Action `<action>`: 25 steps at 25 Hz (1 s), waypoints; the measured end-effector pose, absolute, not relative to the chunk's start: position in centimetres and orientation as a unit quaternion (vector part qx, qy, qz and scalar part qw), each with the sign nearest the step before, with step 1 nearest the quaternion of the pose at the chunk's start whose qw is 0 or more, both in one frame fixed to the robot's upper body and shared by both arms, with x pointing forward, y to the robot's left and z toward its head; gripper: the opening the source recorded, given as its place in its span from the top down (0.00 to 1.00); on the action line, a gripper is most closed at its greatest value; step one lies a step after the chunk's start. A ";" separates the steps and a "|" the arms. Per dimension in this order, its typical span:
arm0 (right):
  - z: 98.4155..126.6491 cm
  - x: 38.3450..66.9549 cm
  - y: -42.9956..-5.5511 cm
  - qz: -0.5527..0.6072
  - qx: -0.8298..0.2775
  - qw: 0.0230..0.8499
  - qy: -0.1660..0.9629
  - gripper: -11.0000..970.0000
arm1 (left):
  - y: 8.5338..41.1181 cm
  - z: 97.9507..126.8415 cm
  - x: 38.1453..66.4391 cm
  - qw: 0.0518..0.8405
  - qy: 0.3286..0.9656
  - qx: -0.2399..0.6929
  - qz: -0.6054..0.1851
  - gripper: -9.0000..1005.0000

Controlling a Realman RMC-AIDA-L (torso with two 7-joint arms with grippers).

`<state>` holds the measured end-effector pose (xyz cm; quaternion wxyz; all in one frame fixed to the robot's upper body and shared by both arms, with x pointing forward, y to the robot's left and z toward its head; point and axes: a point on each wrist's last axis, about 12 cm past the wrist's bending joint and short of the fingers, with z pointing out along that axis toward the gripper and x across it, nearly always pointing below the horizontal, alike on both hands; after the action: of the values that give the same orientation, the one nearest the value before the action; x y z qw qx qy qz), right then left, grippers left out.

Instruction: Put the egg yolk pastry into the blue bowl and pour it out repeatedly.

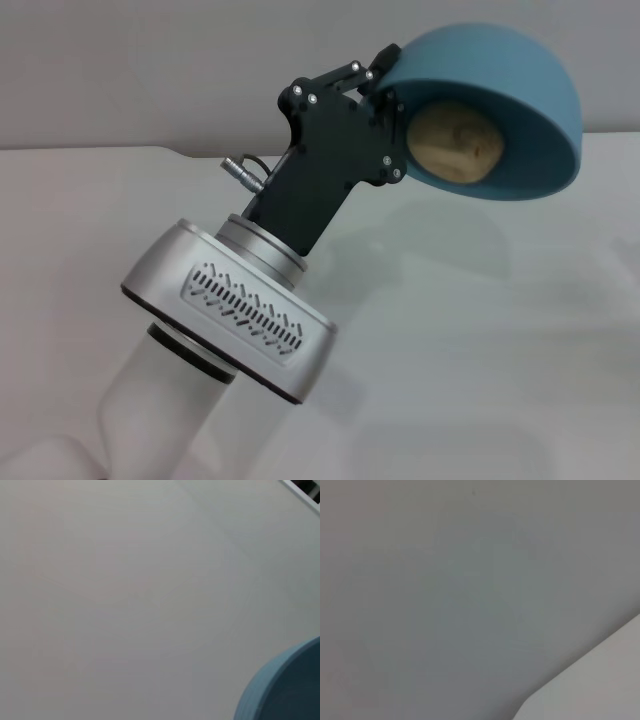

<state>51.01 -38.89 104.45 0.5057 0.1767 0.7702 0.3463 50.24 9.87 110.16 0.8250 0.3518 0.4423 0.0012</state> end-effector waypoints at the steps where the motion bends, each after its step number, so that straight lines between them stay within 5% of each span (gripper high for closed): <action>1: 104.5 51.0 -38.9 0.347 0.177 0.507 0.769 0.63 | 9.8 110.2 50.2 0.827 0.439 0.353 0.005 0.99; 25: 104.9 51.2 -39.0 0.356 0.185 0.520 0.755 0.63 | 11.2 111.5 50.0 0.867 0.410 0.282 0.012 0.99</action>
<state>51.24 -38.95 104.91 0.5195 0.1850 0.7545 0.3558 49.98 11.22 111.47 0.8673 0.2825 0.4098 0.0124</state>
